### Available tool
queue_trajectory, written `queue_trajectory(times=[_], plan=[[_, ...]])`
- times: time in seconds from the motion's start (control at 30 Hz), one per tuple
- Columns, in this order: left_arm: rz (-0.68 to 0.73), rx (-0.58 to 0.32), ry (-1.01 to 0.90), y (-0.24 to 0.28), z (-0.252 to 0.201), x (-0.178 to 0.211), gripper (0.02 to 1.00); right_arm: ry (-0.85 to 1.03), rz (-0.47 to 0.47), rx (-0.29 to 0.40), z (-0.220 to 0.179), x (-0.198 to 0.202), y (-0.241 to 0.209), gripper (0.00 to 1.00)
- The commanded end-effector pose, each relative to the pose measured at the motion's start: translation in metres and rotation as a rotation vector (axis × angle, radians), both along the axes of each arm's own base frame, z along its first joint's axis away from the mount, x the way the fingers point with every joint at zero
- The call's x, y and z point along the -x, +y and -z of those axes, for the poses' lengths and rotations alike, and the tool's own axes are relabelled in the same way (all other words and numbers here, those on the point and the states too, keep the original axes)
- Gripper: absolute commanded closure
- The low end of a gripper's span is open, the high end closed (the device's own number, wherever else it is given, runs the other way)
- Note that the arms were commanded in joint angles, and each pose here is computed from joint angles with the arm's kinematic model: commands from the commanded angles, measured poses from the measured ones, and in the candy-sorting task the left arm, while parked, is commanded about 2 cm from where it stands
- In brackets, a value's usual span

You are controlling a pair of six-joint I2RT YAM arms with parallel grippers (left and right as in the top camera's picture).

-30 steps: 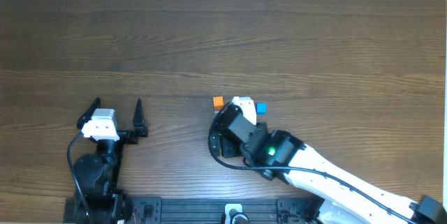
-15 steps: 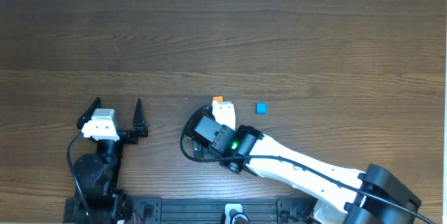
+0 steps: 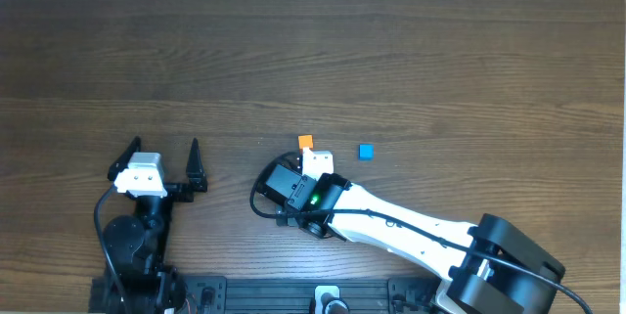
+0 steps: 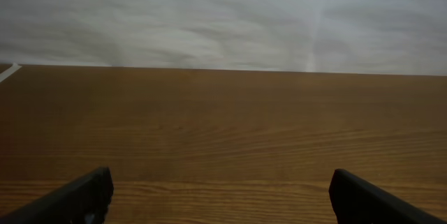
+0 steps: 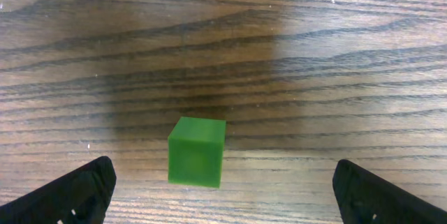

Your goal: Stack Cubes

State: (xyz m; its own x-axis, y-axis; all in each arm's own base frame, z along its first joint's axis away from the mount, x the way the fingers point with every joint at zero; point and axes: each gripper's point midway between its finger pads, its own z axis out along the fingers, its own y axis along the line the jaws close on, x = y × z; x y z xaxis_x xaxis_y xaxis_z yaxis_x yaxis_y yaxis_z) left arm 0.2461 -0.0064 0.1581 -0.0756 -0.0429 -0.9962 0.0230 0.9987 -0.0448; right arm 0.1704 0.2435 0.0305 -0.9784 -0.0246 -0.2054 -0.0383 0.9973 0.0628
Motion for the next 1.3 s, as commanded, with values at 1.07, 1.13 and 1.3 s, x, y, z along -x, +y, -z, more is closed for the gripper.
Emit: queue_trajectory(times=[1.07,1.13,1.3], plan=[[0.006,-0.014,-0.002,0.0,0.001,0.0,0.018,0.034,0.013,0.028,0.02,0.006,0.009,0.152],[0.006,-0.014,-0.002,0.0,0.001,0.0,0.018,0.033,0.013,0.028,0.02,0.006,0.009,0.169],[0.006,-0.014,-0.002,0.0,0.001,0.0,0.018,0.033,0.015,0.027,0.02,0.006,0.009,0.215]])
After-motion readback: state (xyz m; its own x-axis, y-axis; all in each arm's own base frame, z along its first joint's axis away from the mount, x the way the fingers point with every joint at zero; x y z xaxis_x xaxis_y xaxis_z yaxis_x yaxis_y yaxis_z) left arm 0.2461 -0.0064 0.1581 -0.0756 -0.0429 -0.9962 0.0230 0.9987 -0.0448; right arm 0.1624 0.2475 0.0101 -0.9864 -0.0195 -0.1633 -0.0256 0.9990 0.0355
